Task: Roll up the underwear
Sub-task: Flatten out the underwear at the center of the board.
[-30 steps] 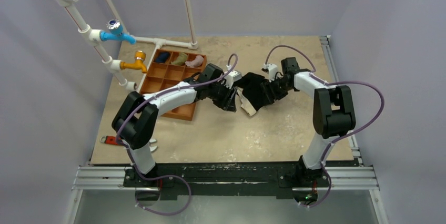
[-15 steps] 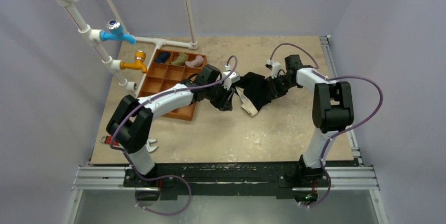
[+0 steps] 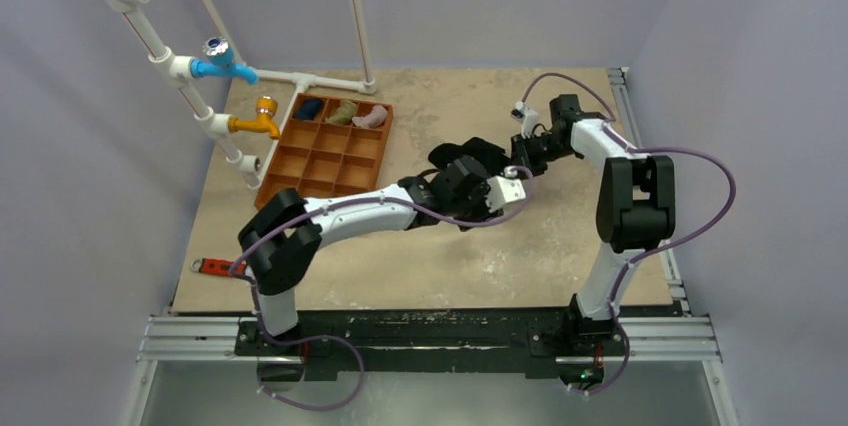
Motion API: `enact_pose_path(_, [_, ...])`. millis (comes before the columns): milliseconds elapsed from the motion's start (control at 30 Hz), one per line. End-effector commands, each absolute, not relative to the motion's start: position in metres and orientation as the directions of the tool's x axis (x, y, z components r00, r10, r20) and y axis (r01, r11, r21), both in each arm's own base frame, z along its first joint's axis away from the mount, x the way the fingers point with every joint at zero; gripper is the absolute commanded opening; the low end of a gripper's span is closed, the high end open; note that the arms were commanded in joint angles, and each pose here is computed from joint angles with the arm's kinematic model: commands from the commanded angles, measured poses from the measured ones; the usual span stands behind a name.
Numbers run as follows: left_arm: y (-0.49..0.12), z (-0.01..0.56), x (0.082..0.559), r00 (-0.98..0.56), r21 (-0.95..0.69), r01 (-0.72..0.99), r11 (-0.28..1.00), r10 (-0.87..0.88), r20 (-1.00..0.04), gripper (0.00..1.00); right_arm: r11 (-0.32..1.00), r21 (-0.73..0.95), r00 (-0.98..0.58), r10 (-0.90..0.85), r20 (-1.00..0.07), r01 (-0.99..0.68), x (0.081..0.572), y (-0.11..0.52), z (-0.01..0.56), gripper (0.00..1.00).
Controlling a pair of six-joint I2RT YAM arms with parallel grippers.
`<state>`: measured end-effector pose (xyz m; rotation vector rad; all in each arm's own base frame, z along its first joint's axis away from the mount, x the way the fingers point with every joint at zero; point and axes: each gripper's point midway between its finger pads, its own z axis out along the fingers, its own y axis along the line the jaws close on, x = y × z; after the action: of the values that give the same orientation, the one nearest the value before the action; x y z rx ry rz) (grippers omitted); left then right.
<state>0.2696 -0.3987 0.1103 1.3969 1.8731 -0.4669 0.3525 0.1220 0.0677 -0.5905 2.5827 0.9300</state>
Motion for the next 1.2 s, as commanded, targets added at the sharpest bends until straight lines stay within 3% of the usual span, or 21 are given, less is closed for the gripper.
enact_pose_path(0, [-0.426,0.106,0.284,0.075,0.376,0.891,0.254,0.734,-0.675,0.41,0.659,0.605,-0.884,-0.222,-0.411,-0.447,0.35,0.127,0.086,0.0])
enact_pose_path(400, [-0.442,0.065,0.299,0.107,0.539,0.811,0.226,0.849,-0.518,0.41,0.637,0.646,-0.902,-0.214,-0.376,-0.42,0.34,0.122,0.085,0.0])
enact_pose_path(667, [-0.431,0.05,0.305,0.095,0.579,0.784,0.223,0.879,-0.467,0.37,0.622,0.654,-0.898,-0.215,-0.384,-0.429,0.338,0.124,0.092,0.0])
enact_pose_path(867, [-0.431,0.059,0.291,0.114,0.588,0.78,0.214,0.876,-0.47,0.42,0.623,0.653,-0.897,-0.215,-0.386,-0.43,0.339,0.124,0.093,0.0])
enact_pose_path(1167, [-0.43,0.052,0.289,0.158,0.666,0.728,0.164,0.905,-0.395,0.44,0.608,0.662,-0.895,-0.223,-0.387,-0.438,0.337,0.125,0.098,0.0])
